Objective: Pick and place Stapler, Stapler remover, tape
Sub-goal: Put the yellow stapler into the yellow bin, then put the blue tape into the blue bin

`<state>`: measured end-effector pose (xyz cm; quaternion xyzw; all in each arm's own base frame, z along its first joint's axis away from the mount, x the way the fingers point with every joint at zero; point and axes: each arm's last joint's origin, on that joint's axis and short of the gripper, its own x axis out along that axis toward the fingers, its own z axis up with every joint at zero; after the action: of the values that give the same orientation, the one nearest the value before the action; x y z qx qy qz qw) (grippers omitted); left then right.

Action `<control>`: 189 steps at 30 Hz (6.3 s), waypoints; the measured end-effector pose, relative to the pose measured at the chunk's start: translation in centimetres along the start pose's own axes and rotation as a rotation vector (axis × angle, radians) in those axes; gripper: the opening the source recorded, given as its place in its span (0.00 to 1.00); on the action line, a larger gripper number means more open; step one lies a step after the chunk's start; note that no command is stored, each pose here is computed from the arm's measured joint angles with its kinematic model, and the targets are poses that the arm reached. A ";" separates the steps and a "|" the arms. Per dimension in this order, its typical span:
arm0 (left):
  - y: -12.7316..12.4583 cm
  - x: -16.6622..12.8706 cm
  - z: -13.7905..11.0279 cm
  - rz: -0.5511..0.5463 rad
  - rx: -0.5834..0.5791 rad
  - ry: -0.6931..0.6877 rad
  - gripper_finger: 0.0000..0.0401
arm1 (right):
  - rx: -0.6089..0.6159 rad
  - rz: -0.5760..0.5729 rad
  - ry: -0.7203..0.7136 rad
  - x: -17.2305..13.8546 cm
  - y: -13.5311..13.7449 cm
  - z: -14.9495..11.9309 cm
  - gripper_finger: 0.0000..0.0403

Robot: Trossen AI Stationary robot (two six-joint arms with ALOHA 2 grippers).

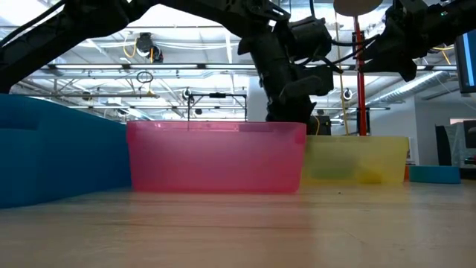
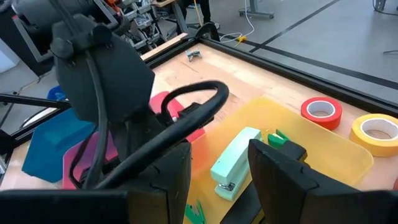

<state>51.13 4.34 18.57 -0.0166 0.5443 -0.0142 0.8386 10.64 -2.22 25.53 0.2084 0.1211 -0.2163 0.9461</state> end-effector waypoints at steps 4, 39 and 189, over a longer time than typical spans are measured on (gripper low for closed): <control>0.1 0.0 0.0 0.001 -0.007 -0.003 0.34 | 0.001 0.001 -0.002 0.0 0.0 0.0 0.38; 5.9 -18.7 -1.1 -0.001 -0.083 -0.272 0.59 | -0.225 0.142 -0.085 -0.1 1.0 1.3 0.28; 4.5 -25.6 -24.5 0.297 -0.511 -0.638 0.58 | 0.279 -0.384 0.995 6.1 -2.0 -10.7 0.50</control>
<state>18.34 9.58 31.73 -0.1487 0.2406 0.2476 0.9266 13.62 -1.27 13.43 0.3830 0.5598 -0.2746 0.6816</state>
